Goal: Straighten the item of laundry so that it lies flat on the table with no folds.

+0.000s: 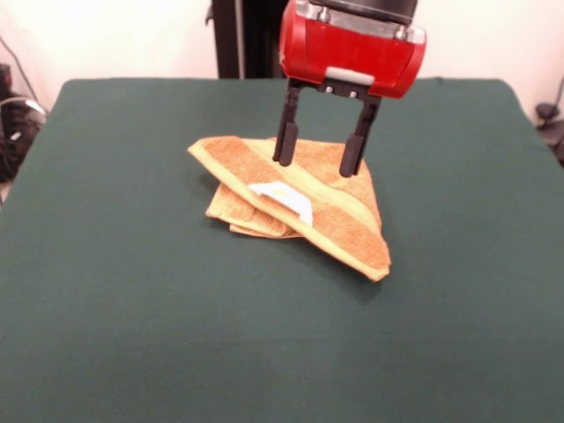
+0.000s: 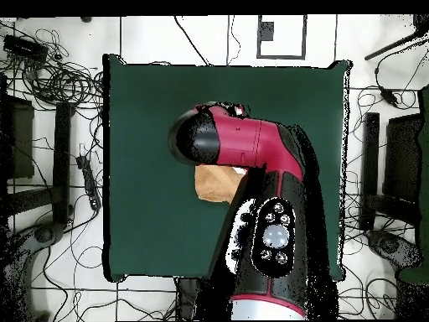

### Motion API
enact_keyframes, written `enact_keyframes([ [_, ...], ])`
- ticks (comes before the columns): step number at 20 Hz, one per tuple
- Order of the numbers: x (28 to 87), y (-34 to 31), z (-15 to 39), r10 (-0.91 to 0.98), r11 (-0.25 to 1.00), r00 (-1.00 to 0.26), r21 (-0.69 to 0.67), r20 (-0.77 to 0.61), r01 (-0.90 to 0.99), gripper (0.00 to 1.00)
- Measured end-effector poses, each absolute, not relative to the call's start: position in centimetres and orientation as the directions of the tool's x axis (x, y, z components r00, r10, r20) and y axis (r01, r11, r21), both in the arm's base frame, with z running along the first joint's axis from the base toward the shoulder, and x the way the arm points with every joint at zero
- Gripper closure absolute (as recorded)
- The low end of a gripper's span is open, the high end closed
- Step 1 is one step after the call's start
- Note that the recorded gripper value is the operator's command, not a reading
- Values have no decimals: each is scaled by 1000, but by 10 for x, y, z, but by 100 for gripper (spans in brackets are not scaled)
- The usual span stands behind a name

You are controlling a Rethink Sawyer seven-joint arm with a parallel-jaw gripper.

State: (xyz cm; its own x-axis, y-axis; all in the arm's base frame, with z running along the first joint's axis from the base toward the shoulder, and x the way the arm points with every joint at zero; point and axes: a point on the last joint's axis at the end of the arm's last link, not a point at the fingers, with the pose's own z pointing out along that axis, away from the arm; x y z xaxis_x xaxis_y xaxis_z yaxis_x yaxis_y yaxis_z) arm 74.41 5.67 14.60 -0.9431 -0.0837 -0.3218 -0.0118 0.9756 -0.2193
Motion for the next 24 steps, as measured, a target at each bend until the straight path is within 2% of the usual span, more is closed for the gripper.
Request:
enact_keyframes([
  [10,740,56,132,-83,976,-950,-218,-302,-16,0],
  [24,732,55,64,-95,976,-951,-214,-295,-32,0],
])
